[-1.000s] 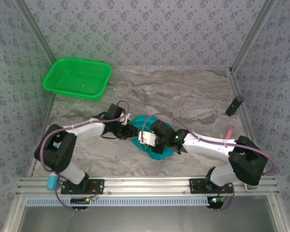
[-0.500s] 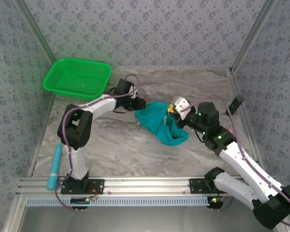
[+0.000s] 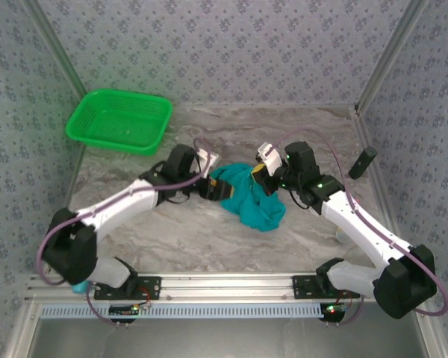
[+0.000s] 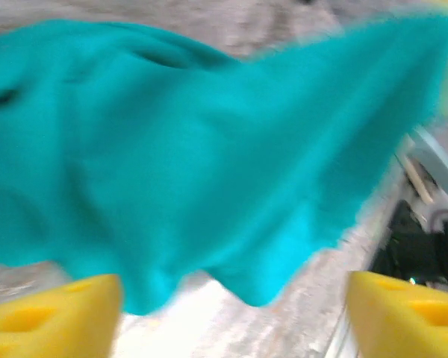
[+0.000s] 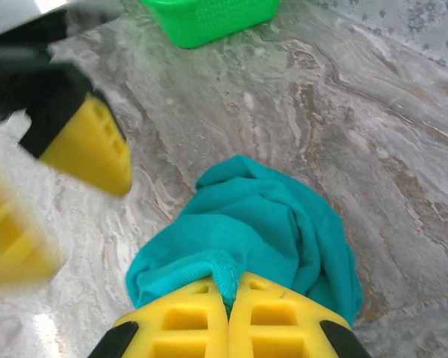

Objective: Fold the inside-out t-shirt

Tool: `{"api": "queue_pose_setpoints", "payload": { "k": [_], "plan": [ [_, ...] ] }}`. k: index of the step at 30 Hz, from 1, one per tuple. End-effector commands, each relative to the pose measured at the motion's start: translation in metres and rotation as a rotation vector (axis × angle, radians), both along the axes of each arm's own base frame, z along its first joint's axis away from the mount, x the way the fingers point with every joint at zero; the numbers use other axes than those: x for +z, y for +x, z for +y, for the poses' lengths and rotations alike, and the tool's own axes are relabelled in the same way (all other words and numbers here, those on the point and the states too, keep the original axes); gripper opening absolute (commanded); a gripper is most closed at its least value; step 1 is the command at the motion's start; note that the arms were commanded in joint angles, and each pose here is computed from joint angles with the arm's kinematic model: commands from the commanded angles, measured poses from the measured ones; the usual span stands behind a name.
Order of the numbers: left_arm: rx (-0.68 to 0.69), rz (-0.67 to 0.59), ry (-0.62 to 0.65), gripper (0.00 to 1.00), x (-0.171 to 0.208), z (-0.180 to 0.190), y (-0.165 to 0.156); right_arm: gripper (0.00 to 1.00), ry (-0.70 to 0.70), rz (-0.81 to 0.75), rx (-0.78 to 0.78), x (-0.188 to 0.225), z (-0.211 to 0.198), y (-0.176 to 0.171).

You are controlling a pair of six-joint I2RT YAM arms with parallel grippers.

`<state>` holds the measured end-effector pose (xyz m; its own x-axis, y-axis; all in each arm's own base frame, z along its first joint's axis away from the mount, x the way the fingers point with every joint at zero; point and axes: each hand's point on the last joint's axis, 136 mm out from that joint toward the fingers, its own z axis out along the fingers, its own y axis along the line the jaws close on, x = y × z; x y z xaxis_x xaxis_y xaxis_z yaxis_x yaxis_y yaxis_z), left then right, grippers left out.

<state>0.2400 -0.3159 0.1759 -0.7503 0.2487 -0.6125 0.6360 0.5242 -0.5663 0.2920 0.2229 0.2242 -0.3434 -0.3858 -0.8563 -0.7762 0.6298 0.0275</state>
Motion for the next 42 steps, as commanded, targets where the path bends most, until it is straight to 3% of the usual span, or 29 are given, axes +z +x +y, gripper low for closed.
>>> {"api": "queue_pose_setpoints", "payload": {
  "k": [1,8,11,14,16,18,19,23,24,25,27,29,32,33,36,39,42],
  "plan": [
    [-0.02,-0.084,-0.084,1.0,0.003,-0.024,-0.021,0.0,0.057,0.046,0.057,0.014,0.011,-0.008],
    [0.134,-0.247,0.0,1.0,-0.001,-0.05,-0.011,0.0,0.08,0.081,0.098,0.022,0.019,-0.018],
    [0.24,-0.238,-0.001,1.0,-0.006,-0.047,0.003,0.01,0.113,0.081,0.162,0.025,0.028,-0.033],
    [0.233,-0.257,-0.008,0.98,-0.004,-0.053,0.007,0.01,0.116,0.076,0.18,0.028,0.03,-0.039],
    [0.219,-0.268,0.029,0.82,-0.006,-0.055,0.009,0.01,0.114,0.075,0.202,0.027,0.031,-0.043],
    [0.191,-0.278,0.075,0.49,-0.007,-0.054,0.008,0.01,0.091,0.074,0.175,0.021,0.028,-0.041],
    [0.183,-0.281,0.089,0.39,-0.007,-0.052,0.006,0.0,0.069,0.073,0.14,0.016,0.023,-0.037],
    [0.189,-0.28,0.128,0.1,-0.014,-0.035,0.0,0.01,-0.043,0.056,-0.036,-0.006,-0.003,-0.014],
    [0.193,-0.272,0.127,0.0,-0.014,-0.032,-0.003,0.06,-0.061,0.049,-0.048,-0.008,-0.005,-0.012],
    [0.192,-0.266,0.119,0.0,-0.013,-0.03,-0.005,0.15,-0.071,0.048,-0.051,-0.011,-0.005,-0.011],
    [0.184,-0.257,0.1,0.0,-0.008,-0.028,-0.01,0.45,-0.078,0.047,-0.032,-0.015,-0.001,-0.017],
    [0.18,-0.258,0.095,0.0,-0.003,-0.026,-0.011,0.63,-0.081,0.054,0.058,-0.015,0.006,-0.038],
    [0.22,-0.237,0.081,0.0,0.006,-0.018,-0.003,0.78,-0.069,0.122,0.094,-0.015,0.007,-0.064],
    [0.23,-0.224,0.067,0.0,0.009,-0.015,0.0,0.99,-0.079,0.146,0.087,-0.017,0.004,-0.07],
    [0.243,-0.199,0.033,0.0,0.015,-0.009,0.007,1.0,-0.124,0.181,-0.01,-0.02,-0.011,-0.077],
    [0.242,-0.187,0.034,0.0,0.016,-0.005,0.011,1.0,-0.065,0.187,-0.325,-0.009,-0.042,-0.056],
    [0.237,-0.182,0.041,0.0,0.018,-0.005,0.013,1.0,0.008,0.371,-0.59,-0.035,-0.078,-0.064]
  ]
}}
